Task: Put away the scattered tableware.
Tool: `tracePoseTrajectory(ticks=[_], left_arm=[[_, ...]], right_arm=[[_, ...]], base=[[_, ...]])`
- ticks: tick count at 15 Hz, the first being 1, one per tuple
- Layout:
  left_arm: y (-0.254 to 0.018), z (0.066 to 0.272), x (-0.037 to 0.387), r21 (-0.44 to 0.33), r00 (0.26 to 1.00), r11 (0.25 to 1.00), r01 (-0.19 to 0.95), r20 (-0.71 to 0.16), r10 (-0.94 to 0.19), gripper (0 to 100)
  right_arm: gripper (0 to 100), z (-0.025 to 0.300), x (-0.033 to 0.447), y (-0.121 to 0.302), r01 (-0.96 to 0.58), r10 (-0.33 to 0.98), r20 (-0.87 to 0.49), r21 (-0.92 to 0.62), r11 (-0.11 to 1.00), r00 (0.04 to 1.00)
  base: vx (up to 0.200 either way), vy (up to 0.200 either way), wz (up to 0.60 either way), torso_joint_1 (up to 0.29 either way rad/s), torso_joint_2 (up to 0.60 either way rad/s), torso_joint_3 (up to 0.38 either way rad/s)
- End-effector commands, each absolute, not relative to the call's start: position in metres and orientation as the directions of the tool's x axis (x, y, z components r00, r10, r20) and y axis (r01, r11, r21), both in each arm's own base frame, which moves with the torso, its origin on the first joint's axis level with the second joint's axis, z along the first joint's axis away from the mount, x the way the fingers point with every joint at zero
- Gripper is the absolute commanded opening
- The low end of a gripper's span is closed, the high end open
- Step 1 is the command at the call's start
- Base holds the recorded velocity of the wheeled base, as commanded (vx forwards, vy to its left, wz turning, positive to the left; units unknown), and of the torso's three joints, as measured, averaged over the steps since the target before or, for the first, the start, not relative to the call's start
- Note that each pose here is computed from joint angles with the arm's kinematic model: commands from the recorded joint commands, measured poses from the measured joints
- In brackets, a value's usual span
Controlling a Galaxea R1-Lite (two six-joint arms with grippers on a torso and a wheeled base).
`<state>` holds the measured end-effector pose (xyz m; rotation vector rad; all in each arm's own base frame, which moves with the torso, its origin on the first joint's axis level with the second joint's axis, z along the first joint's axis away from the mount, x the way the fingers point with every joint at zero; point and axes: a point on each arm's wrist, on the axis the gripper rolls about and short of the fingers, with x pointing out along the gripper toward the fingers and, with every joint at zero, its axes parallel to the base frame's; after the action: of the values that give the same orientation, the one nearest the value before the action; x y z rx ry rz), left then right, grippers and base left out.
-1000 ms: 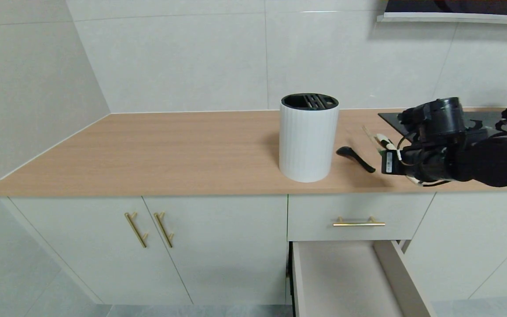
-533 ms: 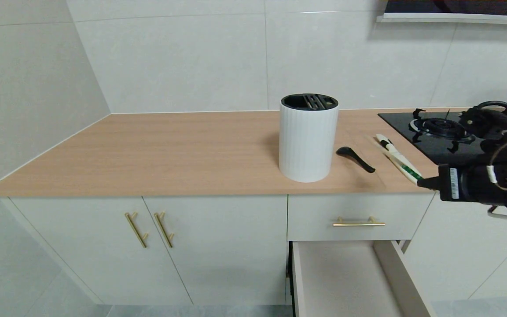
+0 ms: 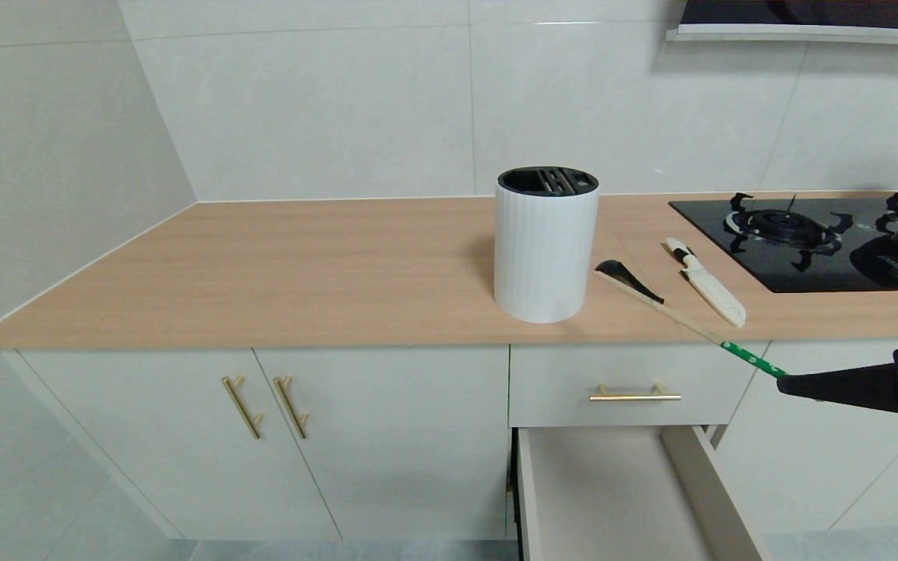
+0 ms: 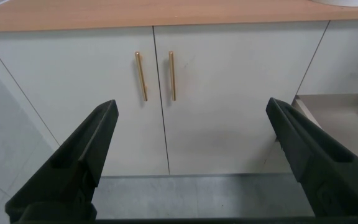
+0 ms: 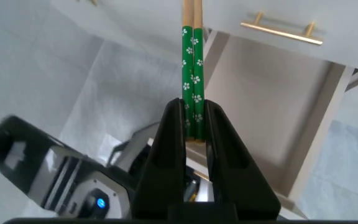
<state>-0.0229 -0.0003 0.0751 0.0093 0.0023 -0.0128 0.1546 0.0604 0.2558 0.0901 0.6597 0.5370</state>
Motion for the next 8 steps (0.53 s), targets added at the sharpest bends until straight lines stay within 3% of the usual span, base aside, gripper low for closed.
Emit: tracePoseTrajectory(ticks=[1, 8], left_arm=[[0.000, 0.075, -0.023, 0.009, 1.000, 1.000, 0.012, -0.003, -0.012, 100], [0.000, 0.075, -0.023, 0.009, 1.000, 1.000, 0.012, -0.003, -0.012, 100]], right_arm=[[0, 0.250, 0.156, 0.063, -0.454, 0.505, -0.580, 0.245, 0.857, 0.640], [0, 0.223, 0.168, 0.074, -0.494, 0.512, -0.611, 0.217, 0.842, 0.604]], base=[[0.000, 0.000, 0.00, 0.000, 0.00, 0.000], [0.000, 0.000, 0.00, 0.000, 0.00, 0.000]])
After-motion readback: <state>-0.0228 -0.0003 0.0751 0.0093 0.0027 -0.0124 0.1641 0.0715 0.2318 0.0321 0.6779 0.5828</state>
